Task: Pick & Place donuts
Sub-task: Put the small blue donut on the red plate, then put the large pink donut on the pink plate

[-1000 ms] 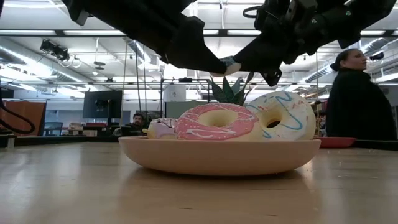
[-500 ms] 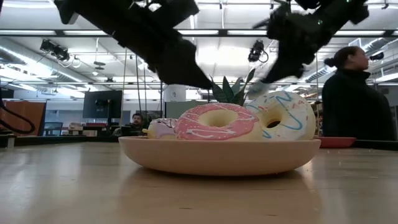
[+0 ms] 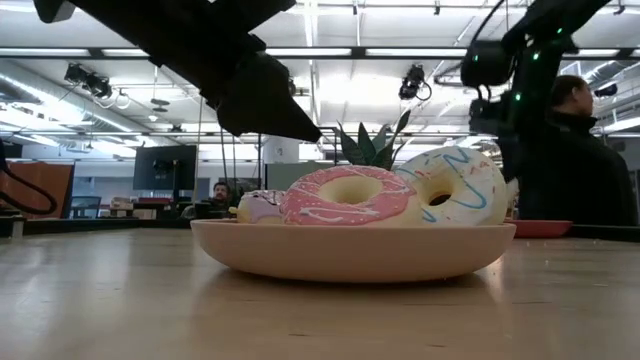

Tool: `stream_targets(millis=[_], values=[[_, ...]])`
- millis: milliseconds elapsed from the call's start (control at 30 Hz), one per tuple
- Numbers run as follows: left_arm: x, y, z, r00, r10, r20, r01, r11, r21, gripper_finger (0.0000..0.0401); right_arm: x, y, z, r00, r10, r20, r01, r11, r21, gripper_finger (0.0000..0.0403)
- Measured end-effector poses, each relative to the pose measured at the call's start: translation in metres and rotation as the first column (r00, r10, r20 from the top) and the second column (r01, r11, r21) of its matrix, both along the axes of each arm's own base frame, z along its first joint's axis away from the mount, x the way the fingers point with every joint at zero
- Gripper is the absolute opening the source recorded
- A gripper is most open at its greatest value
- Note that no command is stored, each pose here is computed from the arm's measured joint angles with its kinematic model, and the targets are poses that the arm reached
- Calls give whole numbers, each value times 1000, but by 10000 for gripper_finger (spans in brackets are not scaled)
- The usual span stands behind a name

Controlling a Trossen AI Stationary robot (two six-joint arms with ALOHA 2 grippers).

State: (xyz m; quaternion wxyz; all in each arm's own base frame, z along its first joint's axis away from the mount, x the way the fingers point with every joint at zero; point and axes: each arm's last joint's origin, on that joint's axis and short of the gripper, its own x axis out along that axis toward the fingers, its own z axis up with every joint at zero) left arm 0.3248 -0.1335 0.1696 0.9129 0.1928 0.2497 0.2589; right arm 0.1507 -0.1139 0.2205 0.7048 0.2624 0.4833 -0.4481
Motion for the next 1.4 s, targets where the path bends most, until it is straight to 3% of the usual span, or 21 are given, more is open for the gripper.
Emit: stream_targets(millis=[333, 567, 767, 1167, 1400], values=[[0, 0, 0, 1000, 4, 6, -4, 1000, -4, 238, -3, -28, -32, 994, -78, -76, 94, 969, 229, 2], [-1, -3, 0, 1000, -5, 5, 5, 1000, -3, 238, 1, -33, -49, 987, -45, -155, 87, 957, 275, 2], [-1, -3, 0, 1000, -4, 5, 4, 1000, -3, 238, -1, -33, -50, 974, -16, -228, 71, 969, 236, 35], [-1, -3, 0, 1000, -4, 4, 4, 1000, -3, 238, -4, -34, -46, 947, 2, -320, 56, 983, 172, 172], [-1, -3, 0, 1000, -4, 4, 4, 1000, -3, 238, 7, -30, -30, 923, 16, -383, 25, 995, 101, 181]])
